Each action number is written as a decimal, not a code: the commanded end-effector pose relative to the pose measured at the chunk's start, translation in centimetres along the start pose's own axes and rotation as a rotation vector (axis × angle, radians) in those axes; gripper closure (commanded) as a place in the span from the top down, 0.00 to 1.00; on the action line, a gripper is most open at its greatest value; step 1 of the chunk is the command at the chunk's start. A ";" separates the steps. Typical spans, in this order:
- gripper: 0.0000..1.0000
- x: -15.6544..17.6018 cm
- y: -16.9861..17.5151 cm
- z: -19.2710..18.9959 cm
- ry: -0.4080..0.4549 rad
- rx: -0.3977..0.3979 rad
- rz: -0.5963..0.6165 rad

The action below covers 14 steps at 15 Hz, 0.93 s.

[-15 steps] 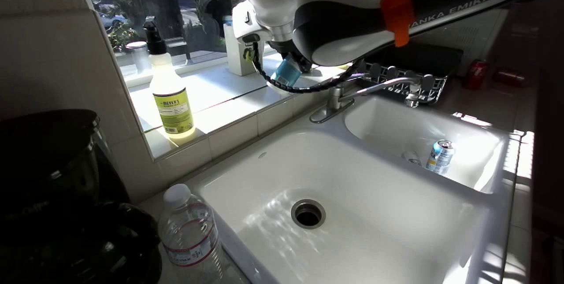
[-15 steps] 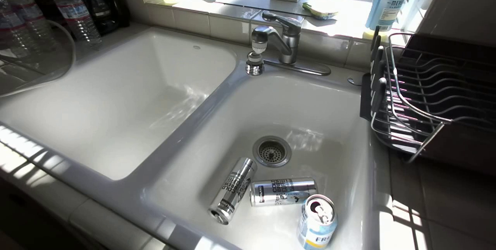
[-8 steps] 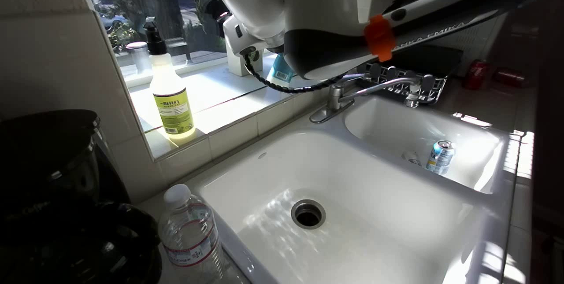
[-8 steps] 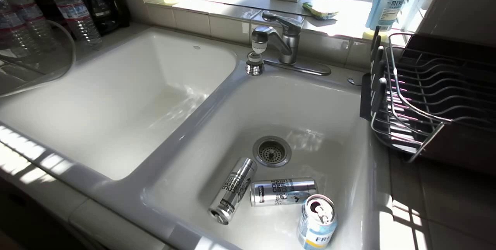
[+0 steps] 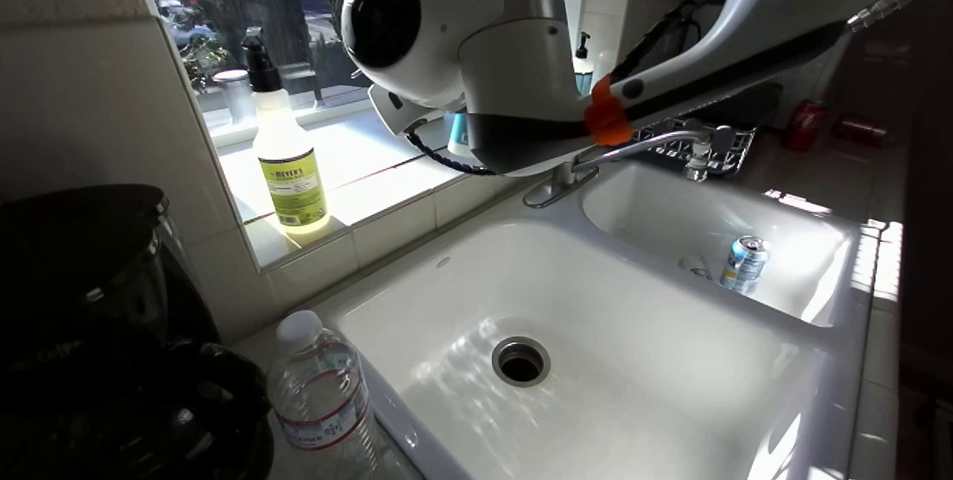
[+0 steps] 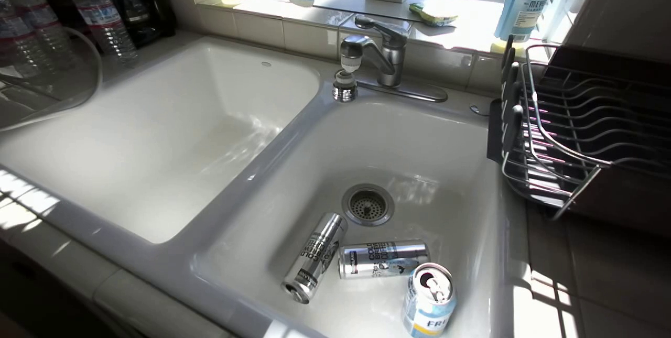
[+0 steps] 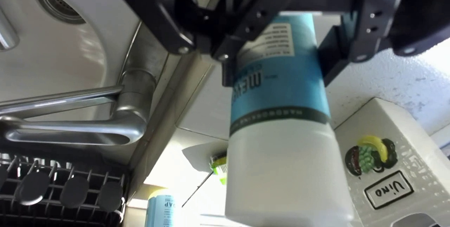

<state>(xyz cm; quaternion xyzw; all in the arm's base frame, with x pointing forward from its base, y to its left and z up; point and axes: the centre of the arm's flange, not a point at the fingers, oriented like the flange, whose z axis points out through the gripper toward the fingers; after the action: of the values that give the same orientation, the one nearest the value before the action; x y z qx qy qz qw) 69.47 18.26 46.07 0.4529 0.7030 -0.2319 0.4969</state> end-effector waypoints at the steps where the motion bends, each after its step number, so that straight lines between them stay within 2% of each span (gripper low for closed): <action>1: 0.32 1.3 1.7 0.9 -0.068 -0.022 -0.062; 6: 0.32 3.0 2.5 1.7 -0.137 -0.042 -0.100; 14: 0.32 4.7 3.7 2.2 -0.180 -0.069 -0.133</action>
<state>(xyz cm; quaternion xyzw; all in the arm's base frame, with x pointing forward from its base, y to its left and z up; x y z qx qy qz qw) 72.03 19.63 41.63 0.3815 0.6957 -0.2736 0.5437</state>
